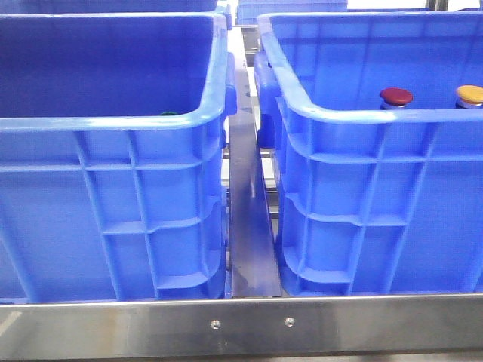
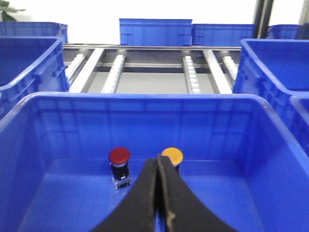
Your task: Pick red and yellow buttons and place in box
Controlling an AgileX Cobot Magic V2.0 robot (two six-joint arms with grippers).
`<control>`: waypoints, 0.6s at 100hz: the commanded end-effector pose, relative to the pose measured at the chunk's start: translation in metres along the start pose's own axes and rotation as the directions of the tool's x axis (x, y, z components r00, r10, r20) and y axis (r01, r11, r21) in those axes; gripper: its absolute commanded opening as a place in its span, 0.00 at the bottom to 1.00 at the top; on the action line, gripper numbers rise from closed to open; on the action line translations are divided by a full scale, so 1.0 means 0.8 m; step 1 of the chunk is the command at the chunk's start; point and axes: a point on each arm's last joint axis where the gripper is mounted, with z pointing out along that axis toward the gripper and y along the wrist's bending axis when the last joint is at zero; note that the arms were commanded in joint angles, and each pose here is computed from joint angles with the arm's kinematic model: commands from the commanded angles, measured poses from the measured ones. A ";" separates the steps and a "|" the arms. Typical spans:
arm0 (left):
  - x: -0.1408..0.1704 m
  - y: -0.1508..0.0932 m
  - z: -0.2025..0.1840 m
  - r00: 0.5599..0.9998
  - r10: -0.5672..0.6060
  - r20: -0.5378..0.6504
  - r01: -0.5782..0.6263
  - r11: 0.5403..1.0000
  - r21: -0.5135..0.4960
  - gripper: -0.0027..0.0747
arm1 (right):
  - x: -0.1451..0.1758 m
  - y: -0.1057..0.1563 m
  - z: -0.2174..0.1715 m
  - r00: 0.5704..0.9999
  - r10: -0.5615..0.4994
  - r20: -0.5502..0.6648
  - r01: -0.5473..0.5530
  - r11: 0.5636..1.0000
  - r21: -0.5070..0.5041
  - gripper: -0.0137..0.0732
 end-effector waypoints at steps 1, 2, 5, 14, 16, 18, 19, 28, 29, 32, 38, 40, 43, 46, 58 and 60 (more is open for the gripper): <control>0.008 -0.001 -0.002 0.998 -0.001 0.063 0.000 1.000 0.003 0.01 | -0.009 -0.003 -0.006 0.988 0.026 0.150 -0.029 0.999 0.022 0.08; 0.008 -0.001 -0.002 0.998 -0.001 0.063 0.000 1.000 0.003 0.01 | -0.005 -0.003 -0.007 0.988 0.033 0.151 -0.037 0.999 0.022 0.08; 0.008 -0.001 -0.002 0.998 -0.001 0.063 0.000 1.000 0.003 0.01 | 0.000 -0.004 -0.008 0.985 0.039 0.170 -0.043 0.999 0.023 0.08; 0.008 -0.001 -0.002 0.998 -0.001 0.063 0.000 1.000 0.003 0.01 | 0.020 -0.004 -0.013 0.979 0.059 0.195 -0.064 0.998 0.020 0.08; 0.008 -0.001 -0.002 0.998 -0.001 0.063 0.000 1.000 0.003 0.01 | 0.024 -0.005 -0.015 0.978 0.064 0.199 -0.069 0.997 0.019 0.08; 0.008 -0.001 -0.002 0.998 -0.001 0.063 0.000 1.000 0.003 0.01 | 0.029 -0.005 -0.016 0.977 0.065 0.201 -0.070 0.997 0.019 0.08; 0.008 -0.001 -0.002 0.998 -0.001 0.063 0.000 1.000 0.003 0.01 | 0.030 -0.005 -0.016 0.977 0.064 0.205 -0.069 0.997 0.018 0.08; 0.008 -0.001 -0.002 0.998 -0.001 0.063 0.000 1.000 0.003 0.01 | 0.049 -0.005 -0.021 0.976 0.068 0.205 -0.072 0.997 0.013 0.08; 0.008 -0.001 -0.002 0.998 -0.001 0.063 0.000 1.000 0.003 0.01 | 0.050 -0.004 -0.021 0.976 0.068 0.205 -0.072 0.997 0.010 0.08; 0.008 -0.001 -0.002 0.998 -0.001 0.063 0.000 1.000 0.003 0.01 | 0.056 -0.004 -0.022 0.977 0.067 0.203 -0.070 0.998 0.004 0.08; 0.008 -0.001 -0.002 0.998 -0.001 0.063 0.000 1.000 0.003 0.01 | 0.065 -0.002 -0.024 0.977 0.066 0.202 -0.063 0.998 -0.019 0.08; 0.008 -0.001 -0.002 0.998 -0.001 0.063 0.000 1.000 0.003 0.01 | 0.068 -0.002 -0.025 0.978 0.066 0.200 -0.061 0.998 -0.029 0.08; 0.008 -0.001 -0.002 0.998 -0.001 0.063 0.000 1.000 0.003 0.01 | 0.071 -0.001 -0.025 0.978 0.063 0.200 -0.056 0.998 -0.042 0.08; 0.008 -0.001 -0.002 0.998 -0.001 0.063 0.000 1.000 0.003 0.01 | 0.075 0.000 -0.026 0.978 0.061 0.201 -0.050 0.997 -0.056 0.08; 0.008 -0.001 -0.002 0.998 -0.001 0.063 0.000 1.000 0.003 0.01 | 0.086 0.002 -0.030 0.970 0.060 0.234 -0.040 0.995 -0.090 0.08; 0.008 -0.001 -0.002 0.998 -0.001 0.063 0.000 1.000 0.003 0.01 | 0.087 0.002 -0.031 0.968 0.061 0.242 -0.040 0.995 -0.091 0.08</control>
